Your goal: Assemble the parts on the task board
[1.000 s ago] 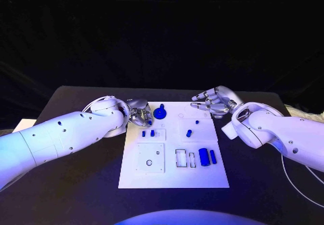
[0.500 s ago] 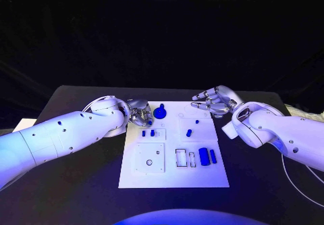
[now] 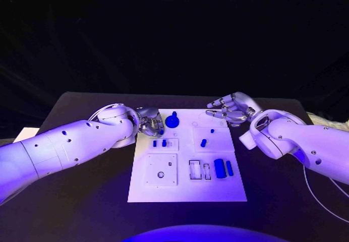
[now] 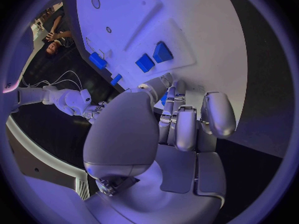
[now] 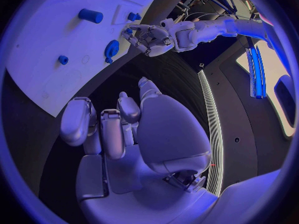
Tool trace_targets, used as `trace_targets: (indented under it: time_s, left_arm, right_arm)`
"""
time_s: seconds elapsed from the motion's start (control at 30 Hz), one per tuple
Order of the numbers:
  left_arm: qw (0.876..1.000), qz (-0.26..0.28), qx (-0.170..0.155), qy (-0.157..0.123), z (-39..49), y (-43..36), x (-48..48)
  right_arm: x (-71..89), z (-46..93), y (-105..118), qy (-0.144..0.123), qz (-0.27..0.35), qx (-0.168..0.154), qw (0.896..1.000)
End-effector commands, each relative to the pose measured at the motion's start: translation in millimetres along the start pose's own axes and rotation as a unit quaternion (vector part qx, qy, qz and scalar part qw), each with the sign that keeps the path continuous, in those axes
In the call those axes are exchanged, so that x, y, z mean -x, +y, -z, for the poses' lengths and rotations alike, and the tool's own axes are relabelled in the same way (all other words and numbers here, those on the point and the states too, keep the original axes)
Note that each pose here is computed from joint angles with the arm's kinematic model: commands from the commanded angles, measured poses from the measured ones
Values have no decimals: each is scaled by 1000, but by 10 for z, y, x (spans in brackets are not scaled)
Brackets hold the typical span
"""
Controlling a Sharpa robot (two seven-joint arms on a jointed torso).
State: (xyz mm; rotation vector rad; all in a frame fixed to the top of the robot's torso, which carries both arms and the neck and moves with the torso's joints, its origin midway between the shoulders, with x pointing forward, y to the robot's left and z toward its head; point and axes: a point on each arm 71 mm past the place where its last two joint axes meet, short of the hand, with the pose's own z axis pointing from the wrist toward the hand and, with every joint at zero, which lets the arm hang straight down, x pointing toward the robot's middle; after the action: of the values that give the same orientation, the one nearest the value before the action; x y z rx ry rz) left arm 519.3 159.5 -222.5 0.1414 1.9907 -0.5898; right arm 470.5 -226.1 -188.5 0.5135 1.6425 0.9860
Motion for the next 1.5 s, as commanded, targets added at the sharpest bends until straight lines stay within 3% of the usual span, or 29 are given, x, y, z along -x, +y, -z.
trace_targets:
  time_s: [0.03,0.37,0.57,0.73,0.9,1.03,1.17,1.33,1.5]
  left_arm:
    - [1000,-4,5,9,0,10,-12]
    - [1000,-1,6,0,23,39,5]
    - [1000,17,4,-18,80,103,48]
    - [995,76,-9,-59,163,187,156]
    - [974,195,-27,-109,275,307,271]
    - [936,319,-48,-144,373,374,334]
    - [857,485,-66,-162,487,388,321]
    - [778,601,-80,-161,590,331,268]
    - [747,640,-88,-159,657,283,244]
  right_arm:
    - [-15,-1,3,8,2,3,1000]
    - [22,-5,-48,5,6,-6,1000]
    - [58,-13,-105,11,45,-11,999]
    - [87,-20,-144,17,109,-5,994]
    - [104,-28,-178,27,191,2,981]
    - [94,-33,-181,36,273,11,961]
    - [48,-42,-160,42,360,24,932]
    - [-27,-60,-135,49,428,31,902]
    - [-114,-80,-121,60,466,33,882]
